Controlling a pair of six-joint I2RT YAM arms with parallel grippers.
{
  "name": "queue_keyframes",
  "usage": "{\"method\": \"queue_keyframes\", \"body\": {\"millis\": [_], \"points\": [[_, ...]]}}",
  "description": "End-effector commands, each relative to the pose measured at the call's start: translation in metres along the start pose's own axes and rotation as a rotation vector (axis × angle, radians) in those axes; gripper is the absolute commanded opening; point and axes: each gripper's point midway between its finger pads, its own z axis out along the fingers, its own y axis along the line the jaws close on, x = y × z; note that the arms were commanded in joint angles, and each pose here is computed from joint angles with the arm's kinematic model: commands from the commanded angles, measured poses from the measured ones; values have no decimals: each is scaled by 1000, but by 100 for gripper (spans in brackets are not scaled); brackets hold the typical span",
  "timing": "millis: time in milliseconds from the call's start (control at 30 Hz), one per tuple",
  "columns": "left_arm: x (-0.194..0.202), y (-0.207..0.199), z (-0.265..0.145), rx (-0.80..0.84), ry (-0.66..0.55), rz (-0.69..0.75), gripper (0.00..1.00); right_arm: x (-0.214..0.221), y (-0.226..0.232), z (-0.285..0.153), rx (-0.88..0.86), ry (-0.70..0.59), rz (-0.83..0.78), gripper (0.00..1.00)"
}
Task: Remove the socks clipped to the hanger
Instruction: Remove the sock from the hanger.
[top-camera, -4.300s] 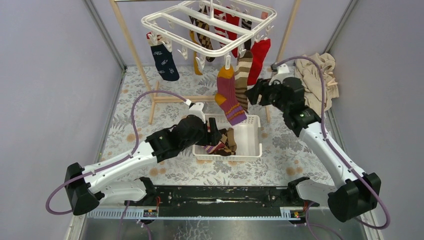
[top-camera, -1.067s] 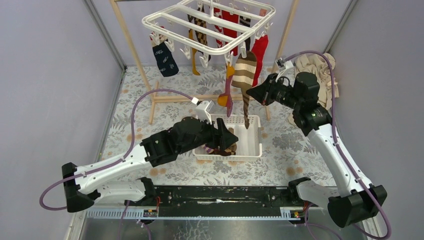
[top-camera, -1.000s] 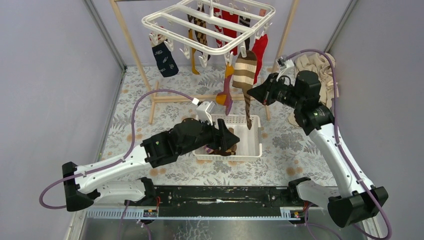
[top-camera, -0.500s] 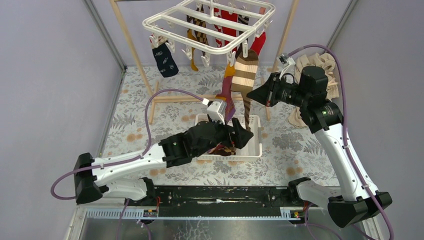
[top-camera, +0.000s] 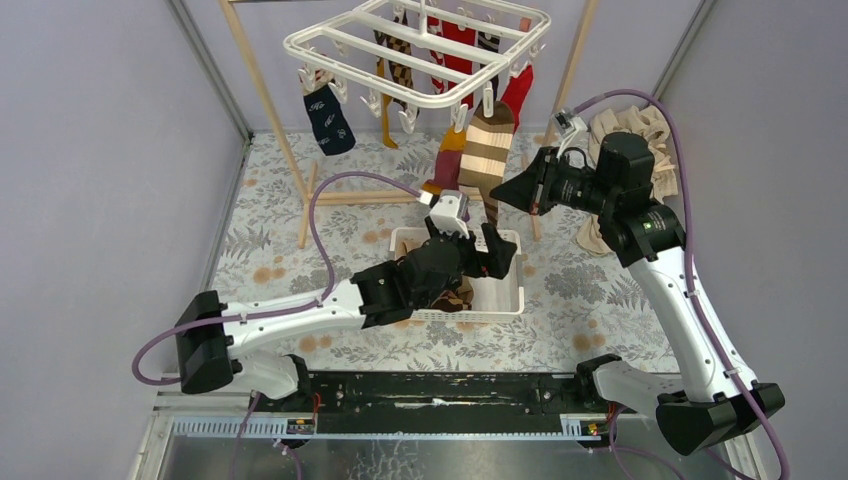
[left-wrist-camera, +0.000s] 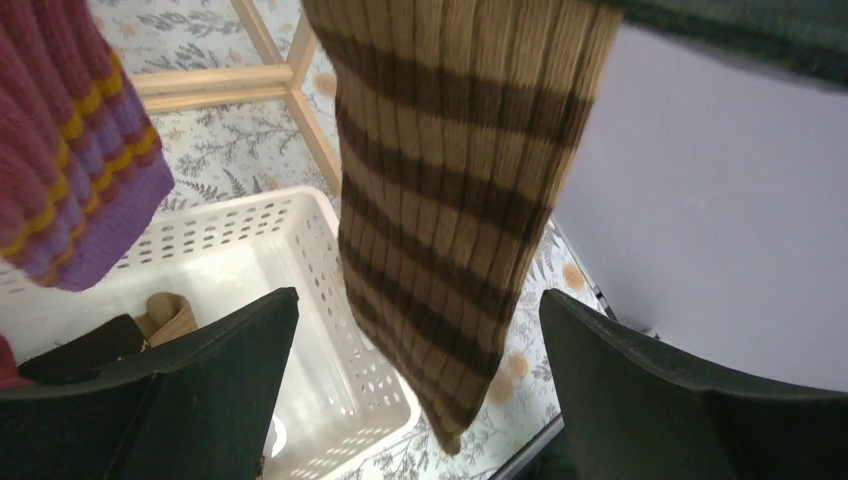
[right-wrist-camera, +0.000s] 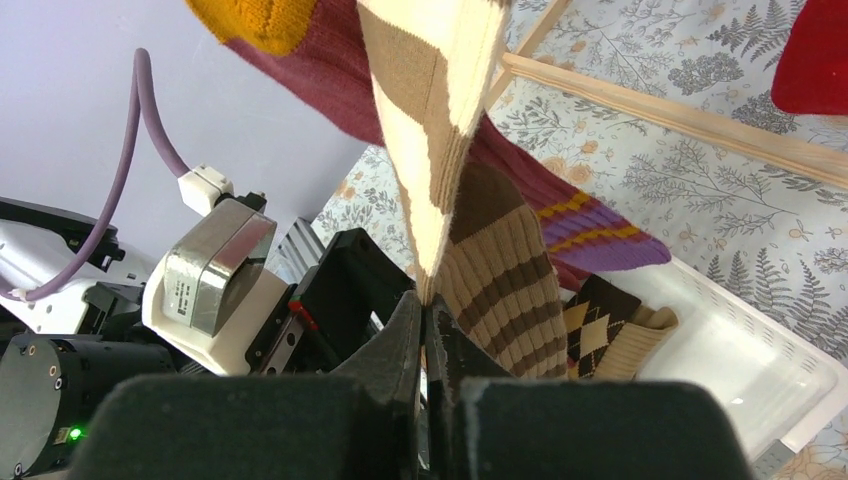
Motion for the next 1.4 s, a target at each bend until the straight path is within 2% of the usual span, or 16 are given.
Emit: {"method": "queue_keyframes", "body": {"millis": [0,67,100,200,233,367,600,667,800,1033,1367], "points": [[-44,-16,8,-8,-166,-45,98,-3,20,-4,-68,-9,-20,0],[-45,-12,11,-43,-172,-44,97,-2,19,-3,-69,-8,-18,0],[-44,-11,13,-52,-171,-40,93,-2,20,-4,-72,-8,-18,0],[-42,-12,17,-50,-169,-32,71,0,20,-3,-76,-7,-20,0],[-43,-13,17,-46,-171,-30,57,1,20,-3,-79,-5,-21,0],[-41,-14,19,-51,-155,-12,29,2,19,-3,-79,-3,-24,0],[-45,-12,3,-53,-105,25,0,5,11,3,-74,-3,-24,0],[-44,-10,-2,-54,-78,39,0,4,9,5,-72,-7,-23,1],[-42,-5,-16,-37,-29,45,0,0,6,10,-73,-19,-24,17],[-52,19,-41,-24,-3,-1,0,-13,15,11,-112,-57,-75,34],[-79,29,-64,19,42,-9,0,-74,42,10,-183,-250,-229,45]]}}
